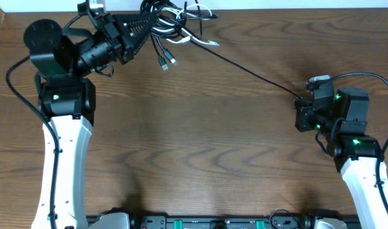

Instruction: Untangle cables

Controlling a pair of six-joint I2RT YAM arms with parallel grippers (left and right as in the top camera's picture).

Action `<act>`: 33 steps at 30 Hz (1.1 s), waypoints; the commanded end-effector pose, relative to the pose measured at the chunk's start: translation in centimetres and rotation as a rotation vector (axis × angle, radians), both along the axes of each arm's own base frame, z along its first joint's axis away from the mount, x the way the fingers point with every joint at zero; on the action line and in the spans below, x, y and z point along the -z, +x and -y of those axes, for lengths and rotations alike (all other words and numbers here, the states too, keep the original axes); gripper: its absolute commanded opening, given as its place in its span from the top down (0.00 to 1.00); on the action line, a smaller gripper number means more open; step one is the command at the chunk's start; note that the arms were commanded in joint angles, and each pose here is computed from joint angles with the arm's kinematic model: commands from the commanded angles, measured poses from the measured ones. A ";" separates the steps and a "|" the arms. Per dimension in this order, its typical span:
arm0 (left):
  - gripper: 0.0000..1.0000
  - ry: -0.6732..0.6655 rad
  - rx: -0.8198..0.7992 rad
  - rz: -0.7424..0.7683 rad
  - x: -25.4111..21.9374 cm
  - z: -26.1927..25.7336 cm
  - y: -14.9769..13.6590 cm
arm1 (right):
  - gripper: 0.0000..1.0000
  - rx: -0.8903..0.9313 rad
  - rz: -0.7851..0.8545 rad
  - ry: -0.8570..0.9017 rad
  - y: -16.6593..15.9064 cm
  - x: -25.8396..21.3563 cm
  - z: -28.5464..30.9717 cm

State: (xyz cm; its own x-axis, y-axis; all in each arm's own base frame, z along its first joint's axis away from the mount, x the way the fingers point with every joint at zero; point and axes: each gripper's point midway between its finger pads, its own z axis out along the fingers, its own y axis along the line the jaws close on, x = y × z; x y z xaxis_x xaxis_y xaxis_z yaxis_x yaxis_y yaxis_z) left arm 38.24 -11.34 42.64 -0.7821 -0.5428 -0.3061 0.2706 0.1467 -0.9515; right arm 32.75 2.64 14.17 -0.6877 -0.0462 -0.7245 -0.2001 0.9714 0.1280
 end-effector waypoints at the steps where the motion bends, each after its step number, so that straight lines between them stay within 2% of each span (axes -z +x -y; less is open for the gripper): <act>1: 0.93 0.009 -0.200 0.114 -3.2 -4.1 1.0 | 0.99 0.216 -0.089 -0.142 -1.0 2.5 5.6; 5: 0.93 0.010 -0.200 0.114 -3.2 -4.1 1.0 | 0.99 0.203 -0.061 -0.125 -0.5 2.1 5.3; 10: 0.93 0.012 -0.200 0.117 -3.2 -4.1 1.0 | 0.96 0.090 -0.015 -0.013 0.2 1.1 2.6; 13: 0.92 0.013 -0.196 0.119 -3.2 -4.0 1.0 | 0.80 -0.019 0.022 0.091 0.3 0.1 0.2; 16: 0.93 0.035 -0.176 0.142 -3.1 -3.7 0.7 | 0.53 -0.144 0.065 0.199 0.2 -1.4 -2.4; 19: 0.92 0.046 -0.146 0.153 -3.0 -3.4 0.3 | 0.41 -0.299 0.125 0.280 -0.4 -3.1 -4.9; 25: 0.93 0.044 -0.115 0.152 -3.0 -2.3 0.0 | 0.27 -0.575 0.267 0.430 -2.1 -7.3 -8.6; 33: 0.93 0.034 -0.058 0.154 -3.1 0.8 -0.5 | 0.25 -0.725 0.334 0.448 -3.2 -8.9 -11.6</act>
